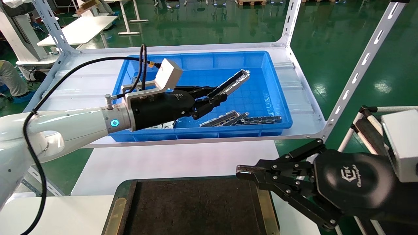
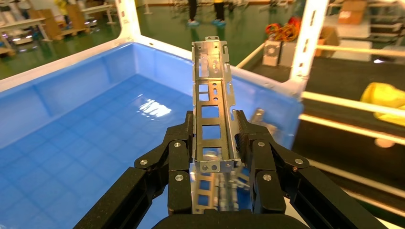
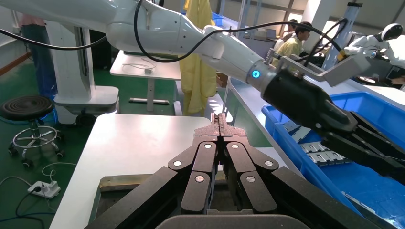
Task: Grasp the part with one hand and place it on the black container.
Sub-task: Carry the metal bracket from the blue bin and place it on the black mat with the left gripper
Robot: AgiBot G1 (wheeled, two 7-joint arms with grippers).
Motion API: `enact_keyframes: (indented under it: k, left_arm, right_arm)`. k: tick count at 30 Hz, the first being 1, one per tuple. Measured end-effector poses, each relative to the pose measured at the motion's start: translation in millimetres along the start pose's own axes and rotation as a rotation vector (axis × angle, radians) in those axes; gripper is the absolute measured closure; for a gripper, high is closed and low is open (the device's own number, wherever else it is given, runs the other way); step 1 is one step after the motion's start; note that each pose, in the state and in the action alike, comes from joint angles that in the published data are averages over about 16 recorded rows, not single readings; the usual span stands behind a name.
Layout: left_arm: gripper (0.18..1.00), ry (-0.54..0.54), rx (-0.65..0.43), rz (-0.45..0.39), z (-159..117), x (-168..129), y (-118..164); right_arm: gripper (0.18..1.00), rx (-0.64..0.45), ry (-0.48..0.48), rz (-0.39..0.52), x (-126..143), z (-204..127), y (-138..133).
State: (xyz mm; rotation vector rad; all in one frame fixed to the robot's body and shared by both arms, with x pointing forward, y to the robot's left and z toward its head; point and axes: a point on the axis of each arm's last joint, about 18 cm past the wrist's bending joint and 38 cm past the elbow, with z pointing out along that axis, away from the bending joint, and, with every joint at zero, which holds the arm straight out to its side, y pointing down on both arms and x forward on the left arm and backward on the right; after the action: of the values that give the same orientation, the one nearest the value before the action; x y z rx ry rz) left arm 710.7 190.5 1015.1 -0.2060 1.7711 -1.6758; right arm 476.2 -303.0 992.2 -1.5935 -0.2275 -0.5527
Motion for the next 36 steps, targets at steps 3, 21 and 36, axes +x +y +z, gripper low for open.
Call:
enact_keyframes:
  k: [3, 21, 36]
  left_arm:
    - [0.822, 0.037, 0.01, -0.01, -9, 6, 4]
    - [0.822, 0.243, 0.007, -0.098, -55, 79, 49]
    - [0.822, 0.137, -0.133, -0.3, -86, 161, 144]
  right_arm:
    - [0.988, 0.0, 0.0, 0.0, 0, 0, 0]
    - [0.988, 0.0, 0.0, 0.0, 0, 0, 0]
    - [0.988, 0.0, 0.0, 0.0, 0, 0, 0]
